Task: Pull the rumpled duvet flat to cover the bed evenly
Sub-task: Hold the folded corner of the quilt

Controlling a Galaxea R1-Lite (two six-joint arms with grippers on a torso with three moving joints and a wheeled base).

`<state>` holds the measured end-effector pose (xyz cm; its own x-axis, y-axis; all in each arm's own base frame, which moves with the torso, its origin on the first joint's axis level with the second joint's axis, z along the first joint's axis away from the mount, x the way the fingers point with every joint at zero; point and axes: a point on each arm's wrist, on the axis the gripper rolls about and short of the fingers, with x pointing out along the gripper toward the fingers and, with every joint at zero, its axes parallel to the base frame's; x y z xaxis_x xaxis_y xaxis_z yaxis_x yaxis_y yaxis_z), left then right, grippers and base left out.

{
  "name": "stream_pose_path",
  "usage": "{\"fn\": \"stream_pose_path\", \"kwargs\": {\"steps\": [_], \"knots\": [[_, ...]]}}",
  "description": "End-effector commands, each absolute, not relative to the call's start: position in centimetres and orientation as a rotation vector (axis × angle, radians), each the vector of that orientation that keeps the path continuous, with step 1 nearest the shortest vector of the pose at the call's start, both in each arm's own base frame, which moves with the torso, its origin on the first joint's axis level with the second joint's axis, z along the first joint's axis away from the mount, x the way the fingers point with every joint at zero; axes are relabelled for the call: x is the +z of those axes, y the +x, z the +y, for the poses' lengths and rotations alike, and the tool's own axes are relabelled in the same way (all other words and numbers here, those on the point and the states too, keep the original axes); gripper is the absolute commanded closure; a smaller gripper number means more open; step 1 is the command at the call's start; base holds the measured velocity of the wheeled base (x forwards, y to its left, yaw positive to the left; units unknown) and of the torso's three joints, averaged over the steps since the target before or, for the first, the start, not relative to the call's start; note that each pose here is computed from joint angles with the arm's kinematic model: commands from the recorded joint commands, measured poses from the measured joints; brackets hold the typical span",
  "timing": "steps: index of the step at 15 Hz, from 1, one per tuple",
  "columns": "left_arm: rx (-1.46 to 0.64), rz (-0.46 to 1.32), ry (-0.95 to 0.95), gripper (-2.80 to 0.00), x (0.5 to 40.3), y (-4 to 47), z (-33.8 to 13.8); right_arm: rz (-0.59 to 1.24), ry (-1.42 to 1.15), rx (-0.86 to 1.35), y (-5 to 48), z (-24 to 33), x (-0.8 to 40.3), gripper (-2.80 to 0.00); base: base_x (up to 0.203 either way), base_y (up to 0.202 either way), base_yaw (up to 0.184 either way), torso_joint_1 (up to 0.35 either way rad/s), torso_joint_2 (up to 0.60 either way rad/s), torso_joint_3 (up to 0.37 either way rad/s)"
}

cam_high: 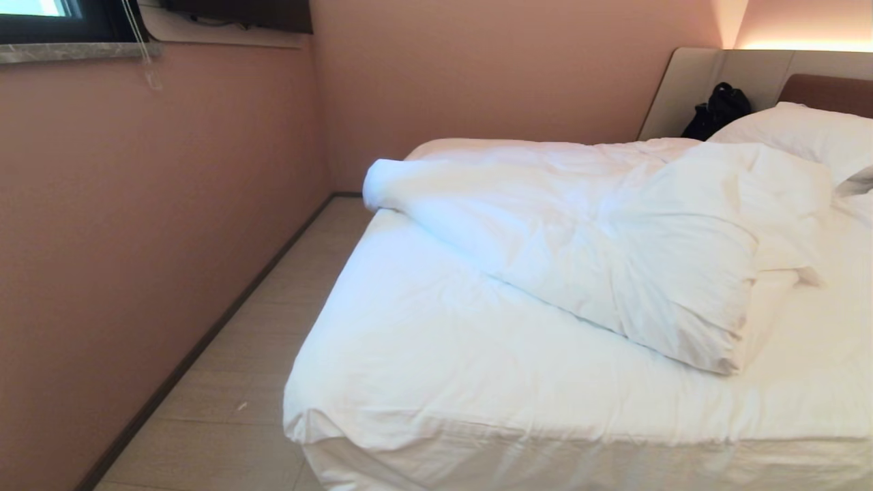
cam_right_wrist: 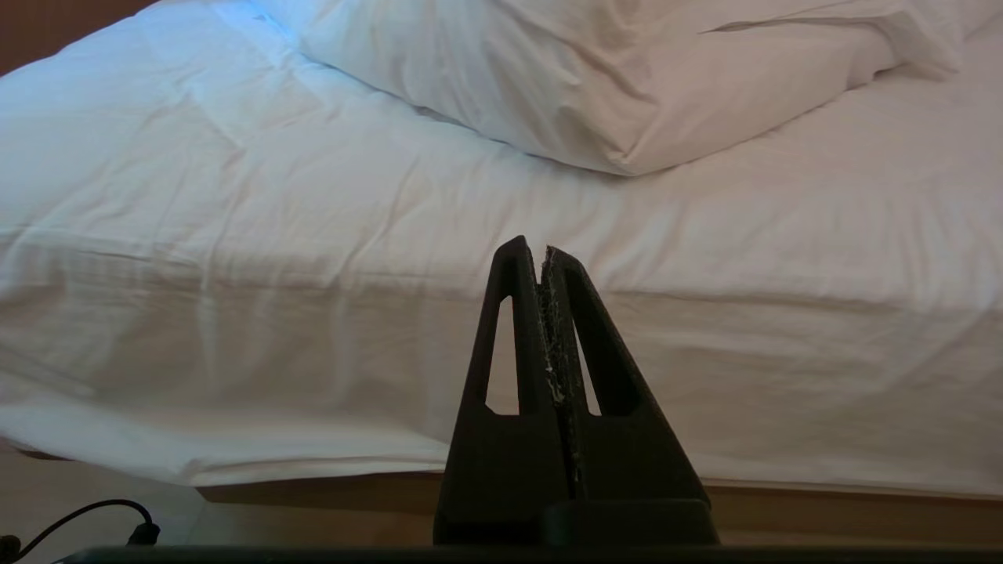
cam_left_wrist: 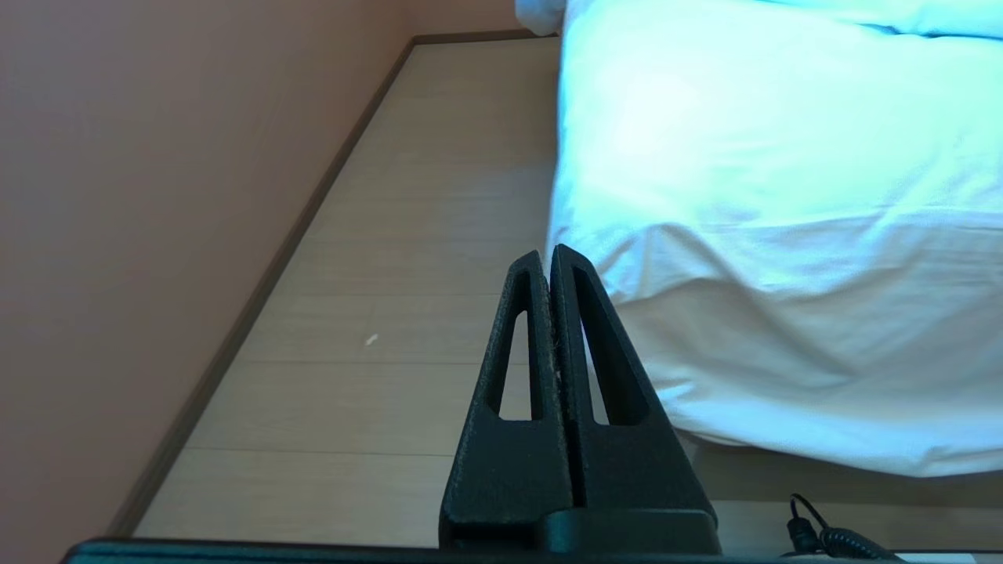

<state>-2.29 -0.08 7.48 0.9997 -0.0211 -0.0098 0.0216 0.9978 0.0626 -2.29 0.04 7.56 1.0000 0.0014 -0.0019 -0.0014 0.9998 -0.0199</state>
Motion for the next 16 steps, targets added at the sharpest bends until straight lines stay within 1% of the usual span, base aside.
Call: {"fn": "stream_pose_path", "kwargs": {"steps": [1,16], "knots": [[-0.02,0.007,0.063,0.0,7.5,-2.29,-0.09,0.004,-0.02,0.002,-2.27,0.05,7.53,0.0,0.0,-0.193,0.001,0.002,0.0,0.002],[-0.02,0.007,0.063,0.0,7.52,-2.3,-0.09,0.003,-0.02,0.003,-2.28,0.04,7.56,0.0,0.0,-0.194,0.0,0.002,0.0,0.002]]}}
